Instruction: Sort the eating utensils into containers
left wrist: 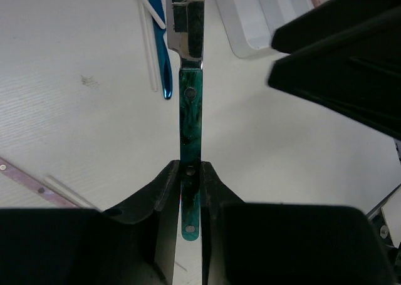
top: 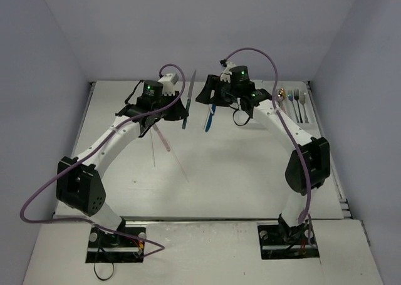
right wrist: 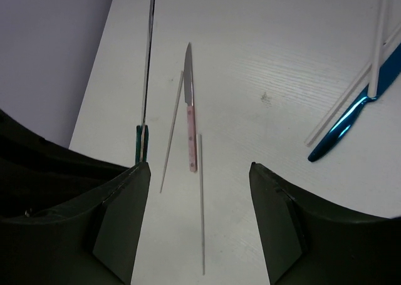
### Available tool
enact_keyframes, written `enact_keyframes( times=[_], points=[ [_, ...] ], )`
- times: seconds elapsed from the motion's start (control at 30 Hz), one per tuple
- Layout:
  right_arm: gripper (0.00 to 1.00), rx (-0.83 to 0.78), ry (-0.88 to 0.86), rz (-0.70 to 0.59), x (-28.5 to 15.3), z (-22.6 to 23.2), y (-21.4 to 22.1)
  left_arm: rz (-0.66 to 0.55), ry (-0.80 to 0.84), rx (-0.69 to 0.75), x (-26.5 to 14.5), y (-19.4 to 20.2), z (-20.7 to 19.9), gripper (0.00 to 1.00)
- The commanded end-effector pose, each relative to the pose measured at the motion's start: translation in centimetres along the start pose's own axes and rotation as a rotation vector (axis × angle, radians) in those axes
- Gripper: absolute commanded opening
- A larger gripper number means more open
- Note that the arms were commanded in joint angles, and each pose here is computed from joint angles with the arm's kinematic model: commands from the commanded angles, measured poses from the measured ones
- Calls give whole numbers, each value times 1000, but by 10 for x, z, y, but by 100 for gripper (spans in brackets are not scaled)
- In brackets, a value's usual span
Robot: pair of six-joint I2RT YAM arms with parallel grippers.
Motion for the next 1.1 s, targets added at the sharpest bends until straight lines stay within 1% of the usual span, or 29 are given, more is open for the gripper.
enact_keyframes(
  times=[0.0, 0.17, 0.27, 0.3, 0.33, 0.37, 0.4, 0.43, 0.47, 0.5, 0.53, 0.57, 0.63, 0.67, 0.7, 0.73, 0.77, 0.8, 0.83, 0.9, 0.97, 1.03, 1.07],
  points=[
    [61, -45, -115, -67, 8, 43, -16, -153, 95, 39, -21, -33, -30, 0],
    [60, -66, -132, -32, 23, 51, -5, -156, 101, 44, -20, -34, -32, 0],
    [57, -70, -152, -2, 30, 53, 2, -152, 106, 45, -19, -33, -33, 0],
    [54, -71, -156, 7, 32, 52, 4, -155, 107, 47, -19, -33, -33, 0],
    [50, -71, -160, 16, 34, 52, 6, -159, 108, 50, -20, -34, -34, 0],
    [41, -71, -166, 20, 35, 52, 6, -160, 110, 50, -20, -34, -34, 0],
    [38, -73, -171, 25, 35, 52, 7, -159, 110, 51, -20, -33, -34, 0],
    [25, -76, -177, 31, 37, 52, 8, -159, 110, 51, -20, -33, -33, 0],
    [9, -82, -182, 36, 38, 52, 8, -158, 111, 52, -19, -32, -33, 0],
    [0, -89, -187, 38, 38, 52, 8, -157, 114, 55, -20, -32, -33, 0],
    [0, -93, -188, 38, 38, 51, 8, -161, 118, 60, -20, -33, -34, 0],
    [0, -102, -187, 36, 38, 50, 7, -157, 129, 68, -20, -32, -35, 10],
    [0, -108, -180, 30, 36, 47, 5, -151, 136, 77, -20, -31, -35, 23],
    [0, -116, -169, 24, 35, 42, 3, -146, 137, 89, -22, -30, -35, 51],
    [0, -121, -158, 11, 31, 35, -2, -139, 127, 95, -23, -29, -33, 70],
    [0, -123, -149, 0, 28, 30, -7, -131, 117, 97, -24, -27, -31, 83],
    [0, -122, -138, -3, 25, 24, -8, -123, 109, 100, -25, -25, -30, 84],
    [0, -122, -101, -25, 18, 4, -18, -116, 87, 118, -28, -23, -26, 88],
    [0, -129, -64, -59, 6, -16, -31, -109, 63, 134, -30, -20, -19, 88],
    [0, -132, 0, -91, -11, -45, -44, -102, 23, 145, -35, -16, -11, 89],
    [0, -160, 125, -93, -30, -82, -51, -96, -35, 141, -40, -10, 5, 88],
    [0, -223, 228, -102, -41, -108, -60, -82, -87, 146, -42, -2, 15, 89],
    [0, -237, 269, -81, -44, -118, -58, -75, -104, 148, -43, 2, 20, 89]
  ],
)
Point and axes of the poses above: each gripper's point midway between its finger pads, its own x axis out along the fingers, its own z axis along the line the jaws close on, y = z × x, the point moved 7 cm from there along -x, back along the fingers, and after that the axes turned 3 degrees about x, right-handed, at the moved point
